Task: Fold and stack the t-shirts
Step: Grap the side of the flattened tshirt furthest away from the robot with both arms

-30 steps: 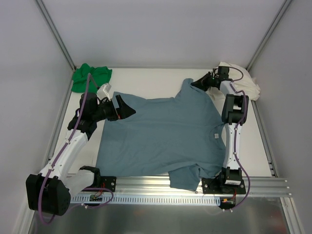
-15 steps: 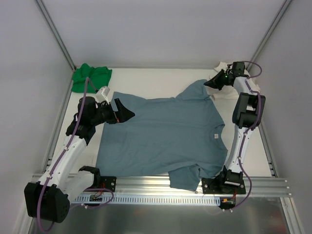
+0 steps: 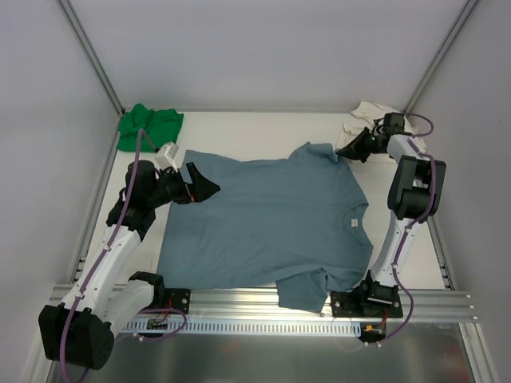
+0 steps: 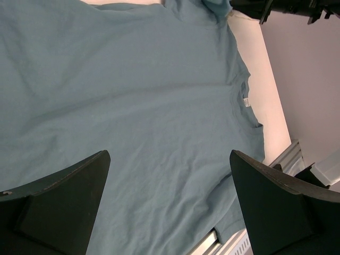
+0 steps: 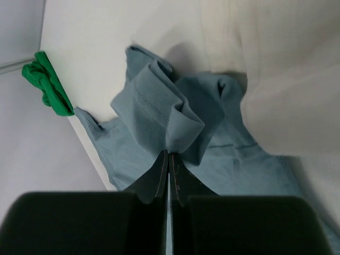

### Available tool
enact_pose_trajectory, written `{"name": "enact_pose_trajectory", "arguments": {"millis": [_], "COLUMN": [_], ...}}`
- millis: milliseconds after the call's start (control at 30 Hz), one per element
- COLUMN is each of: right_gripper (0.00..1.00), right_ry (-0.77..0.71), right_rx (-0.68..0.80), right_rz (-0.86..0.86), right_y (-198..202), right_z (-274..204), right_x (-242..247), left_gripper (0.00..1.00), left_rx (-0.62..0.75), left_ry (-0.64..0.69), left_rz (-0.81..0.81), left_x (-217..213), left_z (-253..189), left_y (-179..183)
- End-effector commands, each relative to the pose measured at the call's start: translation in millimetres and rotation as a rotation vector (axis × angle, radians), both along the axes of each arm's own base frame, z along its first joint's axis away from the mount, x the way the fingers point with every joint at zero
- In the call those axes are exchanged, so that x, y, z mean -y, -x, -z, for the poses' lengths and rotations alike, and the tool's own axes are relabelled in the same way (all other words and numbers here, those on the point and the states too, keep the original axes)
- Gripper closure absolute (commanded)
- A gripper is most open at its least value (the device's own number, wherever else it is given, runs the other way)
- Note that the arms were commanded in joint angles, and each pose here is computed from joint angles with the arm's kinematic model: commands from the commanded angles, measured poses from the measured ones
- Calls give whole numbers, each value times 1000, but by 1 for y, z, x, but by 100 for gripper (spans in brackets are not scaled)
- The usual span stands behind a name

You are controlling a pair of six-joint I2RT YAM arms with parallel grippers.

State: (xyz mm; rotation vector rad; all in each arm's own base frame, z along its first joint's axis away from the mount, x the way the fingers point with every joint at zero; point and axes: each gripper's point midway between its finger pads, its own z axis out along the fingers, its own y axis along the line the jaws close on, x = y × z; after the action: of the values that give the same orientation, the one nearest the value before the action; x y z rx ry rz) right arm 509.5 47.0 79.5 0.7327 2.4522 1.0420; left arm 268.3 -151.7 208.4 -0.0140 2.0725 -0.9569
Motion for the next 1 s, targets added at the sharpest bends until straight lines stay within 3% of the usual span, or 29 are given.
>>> {"name": "enact_pose_trajectory", "arguments": {"millis": [0, 300, 367, 433, 467, 500, 667, 967], "right_gripper": [100, 100, 94, 74, 25, 1, 0, 1], "right_ry": [-17, -8, 2, 26, 37, 59, 149, 131], "right_rx": [23, -99, -157, -176, -202, -190, -133, -6], "right_rz": [-84, -179, -217, -224, -221, -216, -160, -128], "right_y": [34, 127, 151, 163, 175, 178, 166, 74], "right_z": [-26, -4, 7, 15, 22, 19, 2, -53], "right_x": [-20, -44, -49, -47, -46, -44, -31, -41], "left_gripper": [1, 1, 1, 1, 1, 1, 1, 1], "left_rx": [13, 14, 15, 14, 14, 10, 12, 3], "left_ry": [-2, 8, 9, 11, 12, 11, 7, 3], "left_rz": [-2, 7, 6, 7, 8, 10, 7, 3], "left_x": [-1, 1, 0, 0, 0, 0, -1, -1], "left_z": [-1, -1, 0, 0, 0, 1, 2, 5], "left_y": [1, 3, 5, 7, 7, 8, 11, 11]}}
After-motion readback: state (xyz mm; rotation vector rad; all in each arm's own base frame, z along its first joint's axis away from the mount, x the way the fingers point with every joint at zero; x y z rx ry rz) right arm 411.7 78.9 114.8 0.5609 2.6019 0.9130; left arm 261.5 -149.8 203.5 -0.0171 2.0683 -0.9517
